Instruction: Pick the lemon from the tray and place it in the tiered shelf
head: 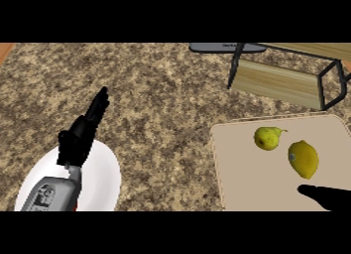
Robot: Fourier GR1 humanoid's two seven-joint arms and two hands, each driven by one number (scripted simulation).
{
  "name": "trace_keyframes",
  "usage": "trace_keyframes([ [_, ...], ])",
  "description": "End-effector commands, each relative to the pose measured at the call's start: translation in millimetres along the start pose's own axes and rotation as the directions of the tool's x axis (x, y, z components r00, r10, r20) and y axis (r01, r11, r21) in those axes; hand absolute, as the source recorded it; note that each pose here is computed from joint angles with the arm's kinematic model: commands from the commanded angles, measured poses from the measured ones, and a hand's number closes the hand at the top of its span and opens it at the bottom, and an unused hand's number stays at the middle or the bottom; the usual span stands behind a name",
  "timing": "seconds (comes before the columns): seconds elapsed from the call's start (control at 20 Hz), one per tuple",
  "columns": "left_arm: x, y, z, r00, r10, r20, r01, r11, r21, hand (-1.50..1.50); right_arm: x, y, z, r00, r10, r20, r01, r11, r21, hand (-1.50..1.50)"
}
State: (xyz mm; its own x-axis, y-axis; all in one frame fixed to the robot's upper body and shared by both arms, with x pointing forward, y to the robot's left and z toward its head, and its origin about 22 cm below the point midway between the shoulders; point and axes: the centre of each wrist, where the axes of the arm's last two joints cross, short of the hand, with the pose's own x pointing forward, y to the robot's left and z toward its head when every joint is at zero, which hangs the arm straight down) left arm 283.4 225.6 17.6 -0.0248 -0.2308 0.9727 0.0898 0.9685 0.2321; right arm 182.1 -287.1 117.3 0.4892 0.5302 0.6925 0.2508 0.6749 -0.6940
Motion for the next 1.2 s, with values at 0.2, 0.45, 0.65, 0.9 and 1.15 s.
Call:
trace_keyframes([
  [0.2,-1.8,-5.2,0.9,1.0,0.005,0.003,-0.005,1.0,-0.011,0.0,-7.0,20.1,-7.4,0.999,0.033,-0.013,-0.033,0.999,0.023,-1.5],
  [0.45,-13.1,10.9,6.2,1.0,0.012,0.003,-0.012,1.0,-0.005,0.0,-25.2,26.1,-7.3,0.998,0.055,-0.034,-0.054,0.998,0.028,-1.5],
  [0.65,8.1,7.5,-0.1,1.0,0.003,-0.011,-0.003,1.0,0.015,0.0,-21.3,8.3,-26.6,0.997,0.06,-0.047,-0.06,0.998,0.004,-1.5],
  [0.9,14.4,-6.8,-3.0,1.0,0.007,0.0,-0.007,1.0,0.001,0.0,-29.4,39.3,-20.0,0.996,0.071,-0.054,-0.071,0.997,0.012,-1.5],
  [1.15,-25.9,-10.3,1.3,1.0,-0.005,0.009,0.005,1.0,0.008,0.0,-25.6,64.5,-47.6,0.994,0.097,-0.052,-0.096,0.995,0.037,-1.5],
])
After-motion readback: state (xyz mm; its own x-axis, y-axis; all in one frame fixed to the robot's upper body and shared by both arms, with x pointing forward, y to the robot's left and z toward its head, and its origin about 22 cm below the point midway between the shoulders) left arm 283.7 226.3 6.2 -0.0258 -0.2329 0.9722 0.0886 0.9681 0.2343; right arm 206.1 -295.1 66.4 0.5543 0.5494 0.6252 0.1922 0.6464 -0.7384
